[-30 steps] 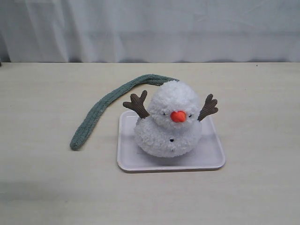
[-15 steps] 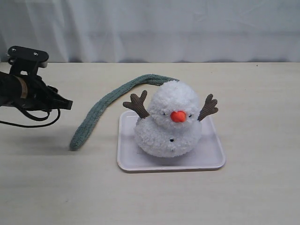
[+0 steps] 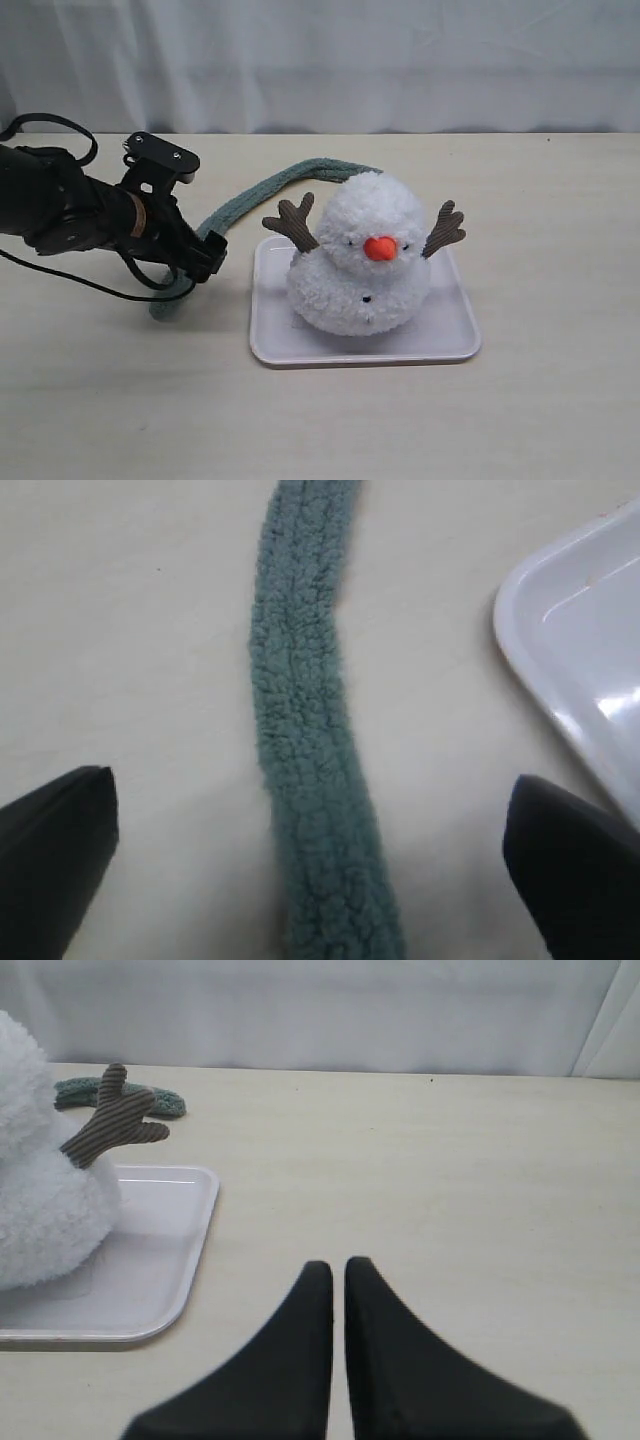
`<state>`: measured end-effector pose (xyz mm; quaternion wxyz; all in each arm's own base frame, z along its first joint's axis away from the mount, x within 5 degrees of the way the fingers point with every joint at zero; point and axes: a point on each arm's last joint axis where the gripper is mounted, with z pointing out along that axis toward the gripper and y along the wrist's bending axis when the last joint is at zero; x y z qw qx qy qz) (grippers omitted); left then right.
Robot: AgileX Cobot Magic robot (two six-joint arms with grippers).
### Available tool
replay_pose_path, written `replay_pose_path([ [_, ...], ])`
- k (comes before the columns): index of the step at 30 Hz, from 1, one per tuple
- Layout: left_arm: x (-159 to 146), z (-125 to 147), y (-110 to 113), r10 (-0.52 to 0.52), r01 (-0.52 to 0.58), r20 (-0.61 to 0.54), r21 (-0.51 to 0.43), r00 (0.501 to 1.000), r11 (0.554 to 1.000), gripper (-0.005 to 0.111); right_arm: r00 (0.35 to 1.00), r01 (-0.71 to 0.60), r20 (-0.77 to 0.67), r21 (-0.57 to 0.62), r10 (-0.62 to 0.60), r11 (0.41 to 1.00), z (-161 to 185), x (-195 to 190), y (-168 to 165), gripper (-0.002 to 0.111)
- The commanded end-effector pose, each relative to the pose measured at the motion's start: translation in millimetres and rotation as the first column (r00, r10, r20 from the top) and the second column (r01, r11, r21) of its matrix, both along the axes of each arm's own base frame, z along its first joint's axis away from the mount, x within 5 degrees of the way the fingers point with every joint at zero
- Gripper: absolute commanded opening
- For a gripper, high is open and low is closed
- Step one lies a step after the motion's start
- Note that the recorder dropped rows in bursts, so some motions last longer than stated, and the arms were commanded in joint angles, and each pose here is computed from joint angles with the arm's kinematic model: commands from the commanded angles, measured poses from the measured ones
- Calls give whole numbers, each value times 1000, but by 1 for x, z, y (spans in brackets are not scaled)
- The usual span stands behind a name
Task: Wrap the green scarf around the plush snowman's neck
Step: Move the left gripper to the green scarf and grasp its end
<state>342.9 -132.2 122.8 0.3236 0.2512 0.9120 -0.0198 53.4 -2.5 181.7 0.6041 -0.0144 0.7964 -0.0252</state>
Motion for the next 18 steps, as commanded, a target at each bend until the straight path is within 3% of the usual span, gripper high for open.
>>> replay_pose_path([
  [1,4,-12,-9,-17,17,4,-70,1000,997,98,1000,-4,12,1,4,1000,0,0,0,4],
  [5,6,-18,-17,-65,70,36,-136,997,988,98,1000,-4,12,1,4,1000,0,0,0,4],
  [8,14,-17,-17,-92,97,57,-100,994,990,98,1000,-4,12,1,4,1000,0,0,0,4],
  [18,25,-30,-2,-30,32,22,-80,999,996,98,1000,-4,12,1,4,1000,0,0,0,4],
])
